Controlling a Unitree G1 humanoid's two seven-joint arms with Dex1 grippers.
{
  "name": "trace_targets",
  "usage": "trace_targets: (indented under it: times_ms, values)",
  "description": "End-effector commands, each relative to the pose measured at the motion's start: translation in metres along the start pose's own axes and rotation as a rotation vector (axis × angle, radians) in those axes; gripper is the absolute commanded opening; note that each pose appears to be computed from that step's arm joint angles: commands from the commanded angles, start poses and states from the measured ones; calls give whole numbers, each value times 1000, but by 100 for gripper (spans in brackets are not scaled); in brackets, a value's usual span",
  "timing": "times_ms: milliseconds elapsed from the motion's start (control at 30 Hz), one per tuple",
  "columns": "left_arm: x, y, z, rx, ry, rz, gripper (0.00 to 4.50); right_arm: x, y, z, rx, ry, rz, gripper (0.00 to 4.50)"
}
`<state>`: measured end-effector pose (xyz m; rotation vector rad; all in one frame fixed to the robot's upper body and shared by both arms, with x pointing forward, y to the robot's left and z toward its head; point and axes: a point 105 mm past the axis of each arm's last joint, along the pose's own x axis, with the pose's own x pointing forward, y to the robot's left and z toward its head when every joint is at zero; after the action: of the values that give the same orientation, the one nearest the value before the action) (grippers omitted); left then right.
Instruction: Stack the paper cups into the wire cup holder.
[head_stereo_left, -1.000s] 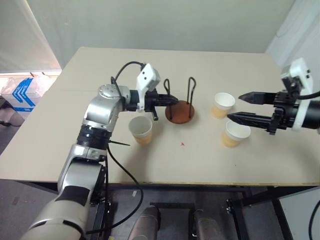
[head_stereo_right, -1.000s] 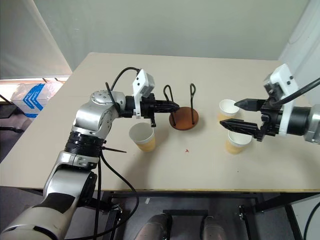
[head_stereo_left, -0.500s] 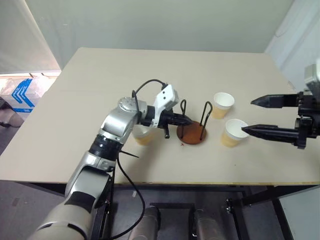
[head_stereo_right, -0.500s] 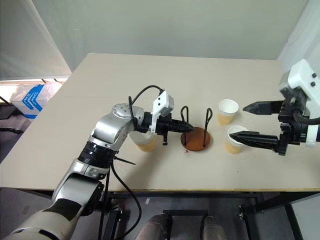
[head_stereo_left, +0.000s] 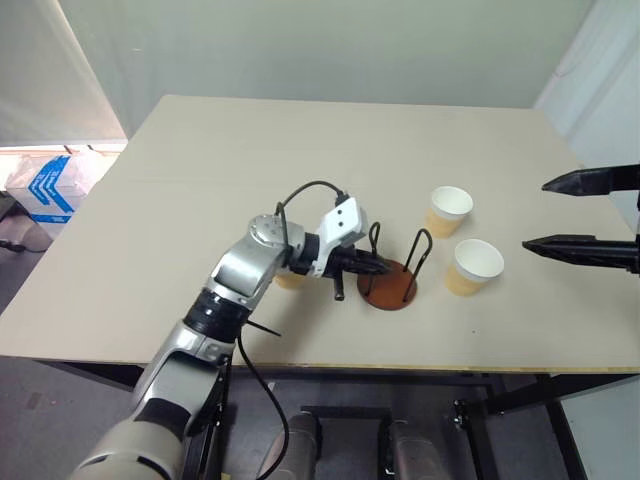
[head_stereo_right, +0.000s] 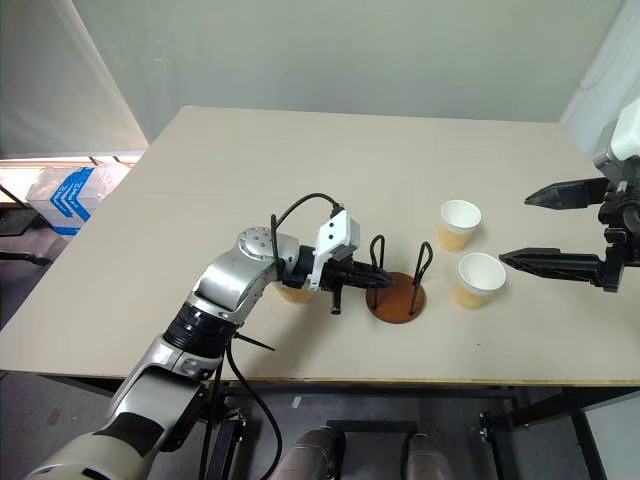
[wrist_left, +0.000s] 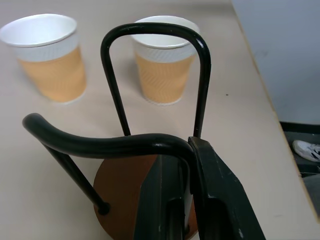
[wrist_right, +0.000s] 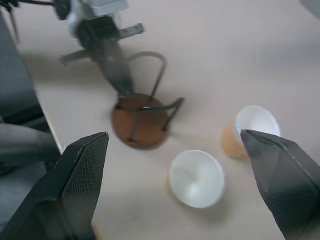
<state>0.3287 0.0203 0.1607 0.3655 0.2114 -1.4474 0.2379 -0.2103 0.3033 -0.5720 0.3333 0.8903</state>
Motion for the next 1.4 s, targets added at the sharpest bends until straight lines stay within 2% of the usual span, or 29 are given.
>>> trace_targets:
  times_ms: [33,167,300,600,767,900,1100,1333,1400]
  values:
    - [6,-5,-5,32,20,-25,2,-1,0,7,-52,-16,5,450]
    - [5,-2,-10,84,57,-21,2,2,1,6,-52,-18,15,450]
    - [3,-9,-3,83,32,-64,114,6,-2,5,-62,-24,1,450]
    - [-15,-7,6,126,54,-31,436,13,-8,4,-81,-29,9,450]
    - [-30,-5,4,154,93,-7,444,19,-13,6,-105,-34,15,450]
    - [-46,0,13,156,80,13,444,30,-27,5,-133,-19,-11,450]
    - [-79,14,47,139,-53,81,444,56,-62,-4,-198,97,-68,450]
    - [-104,0,77,178,-163,54,444,90,-86,1,-212,128,-22,450]
    - [-110,-4,77,184,-171,61,444,103,-90,0,-226,146,-6,450]
